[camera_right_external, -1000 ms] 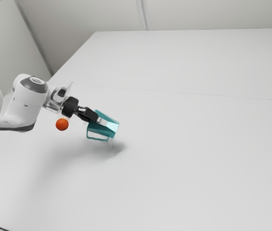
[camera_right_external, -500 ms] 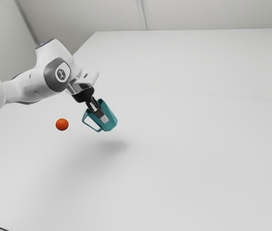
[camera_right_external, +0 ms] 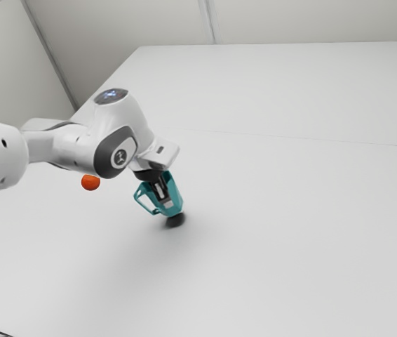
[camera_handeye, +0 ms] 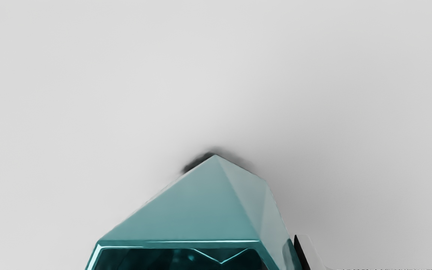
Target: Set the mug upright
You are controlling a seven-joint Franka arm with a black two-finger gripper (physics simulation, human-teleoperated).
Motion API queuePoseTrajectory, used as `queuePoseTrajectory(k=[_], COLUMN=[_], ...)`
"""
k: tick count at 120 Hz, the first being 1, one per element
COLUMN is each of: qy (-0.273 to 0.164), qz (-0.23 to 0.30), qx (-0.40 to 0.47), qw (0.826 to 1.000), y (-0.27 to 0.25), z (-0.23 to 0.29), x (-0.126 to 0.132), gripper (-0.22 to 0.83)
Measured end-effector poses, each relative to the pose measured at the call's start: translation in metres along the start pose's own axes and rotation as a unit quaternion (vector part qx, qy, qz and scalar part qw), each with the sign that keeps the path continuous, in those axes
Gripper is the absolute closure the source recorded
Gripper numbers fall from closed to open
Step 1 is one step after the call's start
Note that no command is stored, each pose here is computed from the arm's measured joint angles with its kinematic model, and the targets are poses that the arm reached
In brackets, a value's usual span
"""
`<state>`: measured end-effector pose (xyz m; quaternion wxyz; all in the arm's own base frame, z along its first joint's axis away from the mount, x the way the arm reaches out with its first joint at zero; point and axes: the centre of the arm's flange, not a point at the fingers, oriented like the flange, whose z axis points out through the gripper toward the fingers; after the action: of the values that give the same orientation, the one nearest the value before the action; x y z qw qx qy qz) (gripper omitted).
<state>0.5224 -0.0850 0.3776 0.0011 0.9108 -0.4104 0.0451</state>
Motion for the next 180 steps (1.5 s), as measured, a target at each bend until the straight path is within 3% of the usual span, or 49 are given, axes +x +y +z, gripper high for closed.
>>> queuePoseTrajectory(k=[14,30,37,61,100,151,180], qy=[-0.003,-0.007,-0.008,-0.011,-0.023,-0.025,-0.021], qz=[-0.01,-0.12,-0.141,-0.112,-0.141,-0.143,-0.152], qx=[0.007,0.022,0.027,0.042,0.04,0.045,0.045], qw=[1.0,0.992,0.99,0.993,0.989,0.988,0.987], y=[0.006,-0.06,-0.07,-0.048,-0.056,-0.06,-0.061], z=[-0.002,-0.01,-0.013,-0.015,0.013,0.033,0.039], x=[-0.012,-0.091,-0.105,-0.075,-0.071,-0.038,-0.036], gripper=[0.77,0.78,0.78,0.78,0.78,0.78,0.78])
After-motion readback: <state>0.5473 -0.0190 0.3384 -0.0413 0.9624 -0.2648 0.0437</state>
